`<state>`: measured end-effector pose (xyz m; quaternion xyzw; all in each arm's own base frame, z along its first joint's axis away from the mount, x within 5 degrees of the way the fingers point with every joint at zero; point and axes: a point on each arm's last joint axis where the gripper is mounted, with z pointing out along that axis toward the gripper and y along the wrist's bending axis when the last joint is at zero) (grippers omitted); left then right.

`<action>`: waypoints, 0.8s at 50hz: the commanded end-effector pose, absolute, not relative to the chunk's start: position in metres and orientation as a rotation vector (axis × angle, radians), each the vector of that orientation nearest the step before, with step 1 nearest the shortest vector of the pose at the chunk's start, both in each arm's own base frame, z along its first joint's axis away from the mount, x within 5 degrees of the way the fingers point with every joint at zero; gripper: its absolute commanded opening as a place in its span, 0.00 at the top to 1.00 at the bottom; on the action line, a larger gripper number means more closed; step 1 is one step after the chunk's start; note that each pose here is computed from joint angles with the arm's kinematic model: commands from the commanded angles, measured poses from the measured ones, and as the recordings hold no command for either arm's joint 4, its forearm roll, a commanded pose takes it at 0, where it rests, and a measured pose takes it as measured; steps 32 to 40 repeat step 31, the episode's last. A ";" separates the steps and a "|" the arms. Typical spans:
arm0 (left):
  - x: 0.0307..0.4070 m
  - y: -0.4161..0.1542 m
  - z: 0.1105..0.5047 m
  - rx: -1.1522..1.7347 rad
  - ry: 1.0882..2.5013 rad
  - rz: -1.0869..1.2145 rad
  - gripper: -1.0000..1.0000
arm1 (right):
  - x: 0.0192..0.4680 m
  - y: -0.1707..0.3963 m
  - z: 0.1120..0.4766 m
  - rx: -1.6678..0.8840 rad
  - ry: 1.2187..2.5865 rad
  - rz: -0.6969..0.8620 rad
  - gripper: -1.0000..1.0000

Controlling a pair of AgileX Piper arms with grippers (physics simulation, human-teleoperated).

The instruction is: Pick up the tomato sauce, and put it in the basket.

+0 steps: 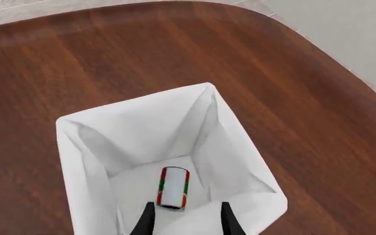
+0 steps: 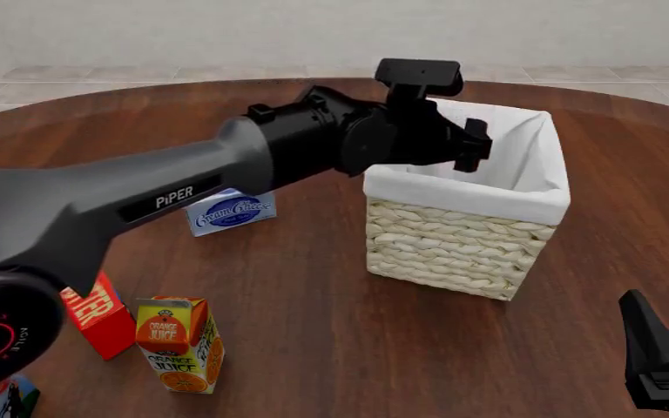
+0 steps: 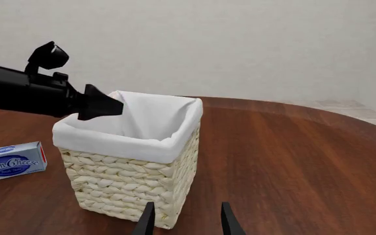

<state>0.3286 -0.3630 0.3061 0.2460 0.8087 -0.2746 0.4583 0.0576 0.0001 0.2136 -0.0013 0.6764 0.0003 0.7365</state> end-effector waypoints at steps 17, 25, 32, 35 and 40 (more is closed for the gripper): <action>0.279 -0.327 0.340 0.613 1.926 -0.724 0.00 | 0.058 0.000 0.214 -0.003 1.486 0.001 0.00; 0.253 -0.299 0.351 0.604 1.894 -0.743 0.00 | 0.058 0.000 0.214 -0.003 1.486 0.001 0.00; 0.229 -0.268 0.360 0.586 1.862 -0.757 0.00 | 0.058 0.000 0.214 -0.003 1.486 0.001 0.00; 0.229 -0.268 0.360 0.586 1.862 -0.757 0.00 | 0.058 0.000 0.214 -0.003 1.486 0.001 0.00; 0.229 -0.268 0.360 0.586 1.862 -0.757 0.00 | 0.058 0.000 0.214 -0.003 1.486 0.001 0.00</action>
